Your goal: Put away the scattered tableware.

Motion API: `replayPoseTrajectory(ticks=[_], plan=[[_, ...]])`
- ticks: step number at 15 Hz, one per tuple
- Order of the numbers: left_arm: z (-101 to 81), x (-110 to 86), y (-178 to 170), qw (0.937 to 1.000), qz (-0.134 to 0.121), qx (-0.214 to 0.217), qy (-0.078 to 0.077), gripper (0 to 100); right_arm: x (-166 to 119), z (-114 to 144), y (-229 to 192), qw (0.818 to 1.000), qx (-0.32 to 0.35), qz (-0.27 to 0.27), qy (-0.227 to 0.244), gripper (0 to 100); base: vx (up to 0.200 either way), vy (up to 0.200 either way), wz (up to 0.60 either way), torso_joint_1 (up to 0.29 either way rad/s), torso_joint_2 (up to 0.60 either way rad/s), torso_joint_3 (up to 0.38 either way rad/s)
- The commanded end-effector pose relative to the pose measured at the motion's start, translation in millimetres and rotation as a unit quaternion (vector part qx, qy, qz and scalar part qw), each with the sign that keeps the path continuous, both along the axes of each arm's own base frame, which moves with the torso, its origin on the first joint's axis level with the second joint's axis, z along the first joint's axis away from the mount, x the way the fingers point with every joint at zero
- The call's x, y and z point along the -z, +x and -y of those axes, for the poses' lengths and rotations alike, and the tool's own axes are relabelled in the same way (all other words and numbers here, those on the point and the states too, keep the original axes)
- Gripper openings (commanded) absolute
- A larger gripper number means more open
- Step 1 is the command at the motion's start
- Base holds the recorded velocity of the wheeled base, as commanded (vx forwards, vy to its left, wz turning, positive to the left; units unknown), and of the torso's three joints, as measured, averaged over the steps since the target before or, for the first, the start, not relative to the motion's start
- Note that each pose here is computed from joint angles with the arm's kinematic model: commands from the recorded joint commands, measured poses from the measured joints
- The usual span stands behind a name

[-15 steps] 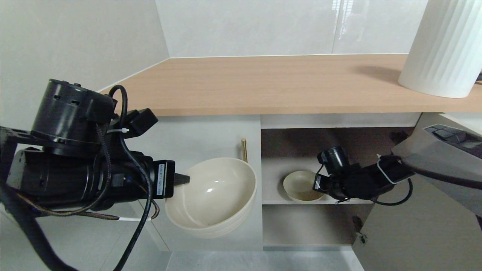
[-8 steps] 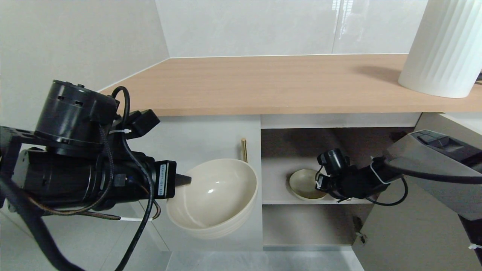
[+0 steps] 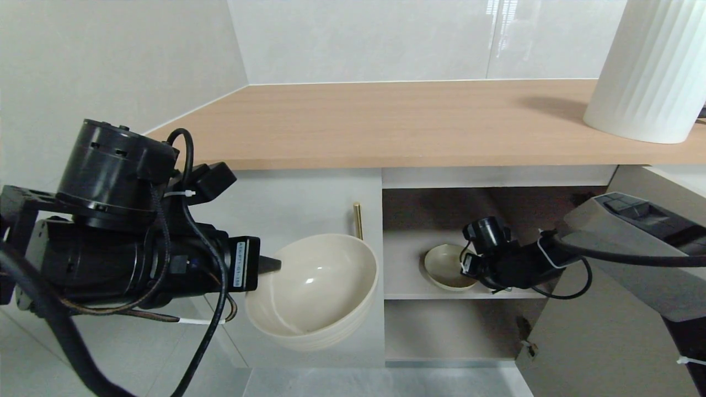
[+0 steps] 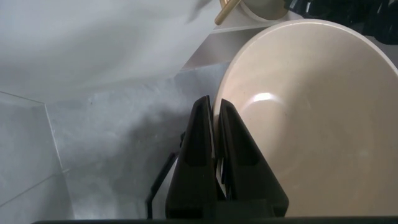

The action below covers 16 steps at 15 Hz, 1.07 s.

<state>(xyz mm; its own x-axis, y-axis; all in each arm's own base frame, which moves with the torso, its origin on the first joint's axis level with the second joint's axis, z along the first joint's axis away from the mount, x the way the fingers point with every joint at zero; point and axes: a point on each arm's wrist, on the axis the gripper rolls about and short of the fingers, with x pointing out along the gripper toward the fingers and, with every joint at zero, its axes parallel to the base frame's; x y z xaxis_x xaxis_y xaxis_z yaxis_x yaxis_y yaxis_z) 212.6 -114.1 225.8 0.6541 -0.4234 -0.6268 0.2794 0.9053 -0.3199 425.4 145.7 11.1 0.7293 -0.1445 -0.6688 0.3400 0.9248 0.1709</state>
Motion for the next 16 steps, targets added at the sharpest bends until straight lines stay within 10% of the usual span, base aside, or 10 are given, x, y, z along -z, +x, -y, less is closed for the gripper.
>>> replayPoseTrajectory(ticks=[1,7,13,16], plan=[[0.4,0.8,0.7,1.0,-0.002,0.0,0.001,0,-0.1,0.2,0.7,1.0,0.0,0.001,0.0,100,0.0,0.0,0.0,0.0,0.0,0.0],[1.7,3.3,3.3,1.0,-0.003,0.004,0.008,0,-49.1,-2.5,-29.6,0.999,-0.02,0.023,0.023,100,0.0,0.0,0.0,0.0,0.0,0.0],[15.5,32.5,8.7,0.9899,-0.003,0.082,0.116,0,-169.9,-15.3,-147.2,0.966,-0.242,-0.004,0.095,100,0.0,0.0,0.0,0.0,0.0,0.0],[39.4,42.6,4.7,0.9841,-0.007,0.118,0.133,0,-207.7,-16.9,-196.0,0.935,-0.331,-0.013,0.127,100,0.0,0.0,0.0,0.0,0.0,0.0]])
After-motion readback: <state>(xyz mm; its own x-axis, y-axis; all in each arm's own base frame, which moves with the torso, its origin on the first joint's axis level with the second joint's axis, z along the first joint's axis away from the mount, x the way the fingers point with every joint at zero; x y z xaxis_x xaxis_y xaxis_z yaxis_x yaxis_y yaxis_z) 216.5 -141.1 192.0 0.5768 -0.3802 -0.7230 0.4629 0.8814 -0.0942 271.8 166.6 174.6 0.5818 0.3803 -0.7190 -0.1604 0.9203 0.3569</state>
